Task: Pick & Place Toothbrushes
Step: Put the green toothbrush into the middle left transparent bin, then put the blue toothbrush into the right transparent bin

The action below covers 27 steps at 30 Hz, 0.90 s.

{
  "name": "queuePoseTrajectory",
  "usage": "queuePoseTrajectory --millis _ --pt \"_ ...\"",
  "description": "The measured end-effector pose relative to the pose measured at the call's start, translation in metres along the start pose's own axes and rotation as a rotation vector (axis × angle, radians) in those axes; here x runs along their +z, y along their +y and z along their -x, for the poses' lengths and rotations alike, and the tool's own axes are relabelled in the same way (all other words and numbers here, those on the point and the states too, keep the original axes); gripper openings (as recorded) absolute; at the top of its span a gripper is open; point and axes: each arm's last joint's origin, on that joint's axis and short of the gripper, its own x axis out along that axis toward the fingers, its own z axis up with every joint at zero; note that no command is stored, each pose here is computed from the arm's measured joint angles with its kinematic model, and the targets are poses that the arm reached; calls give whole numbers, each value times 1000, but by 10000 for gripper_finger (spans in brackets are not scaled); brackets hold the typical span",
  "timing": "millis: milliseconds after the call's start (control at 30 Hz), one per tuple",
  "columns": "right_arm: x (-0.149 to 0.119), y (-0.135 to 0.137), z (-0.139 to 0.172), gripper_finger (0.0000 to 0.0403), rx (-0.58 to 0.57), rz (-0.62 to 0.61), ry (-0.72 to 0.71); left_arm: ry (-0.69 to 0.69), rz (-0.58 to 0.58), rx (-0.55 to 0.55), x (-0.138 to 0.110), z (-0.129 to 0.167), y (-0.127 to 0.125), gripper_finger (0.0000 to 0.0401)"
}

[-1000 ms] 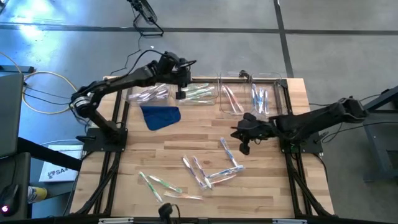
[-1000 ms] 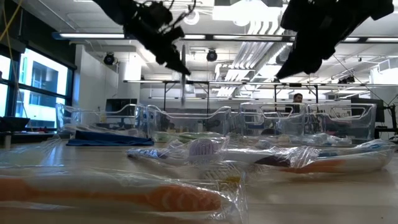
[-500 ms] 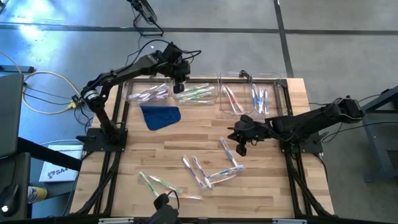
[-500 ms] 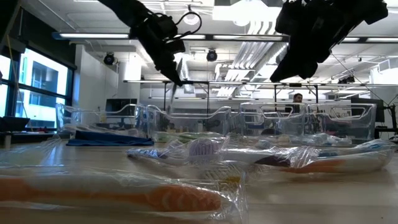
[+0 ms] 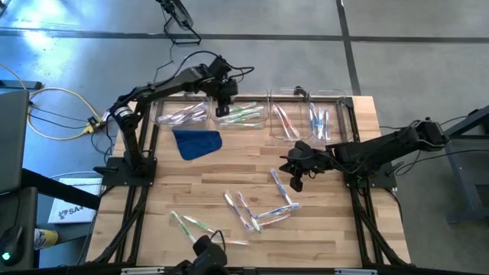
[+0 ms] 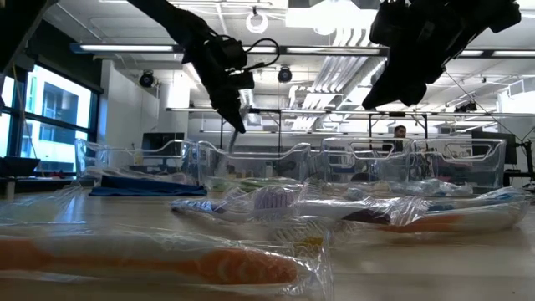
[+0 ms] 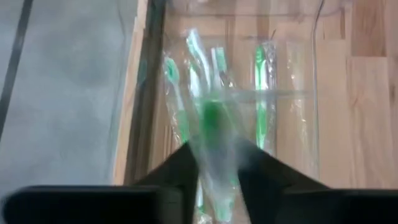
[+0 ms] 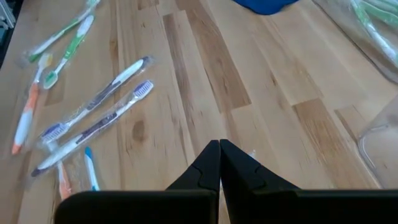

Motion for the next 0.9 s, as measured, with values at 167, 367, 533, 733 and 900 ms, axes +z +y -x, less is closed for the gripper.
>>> queuePoseTrajectory --millis 167,367,533,733,900 --pt "0 1 0 2 34 -1 14 -18 -4 16 2 0 2 186" --pt "0 1 0 2 38 -1 16 -80 -18 60 8 1 6 240" --pt "0 1 0 2 38 -1 16 -80 -15 58 8 1 6 241" --pt "1 2 0 2 45 -4 -4 -42 -7 61 5 1 5 241" --pt "2 1 0 2 24 -4 -15 -39 -18 47 7 0 0 241"
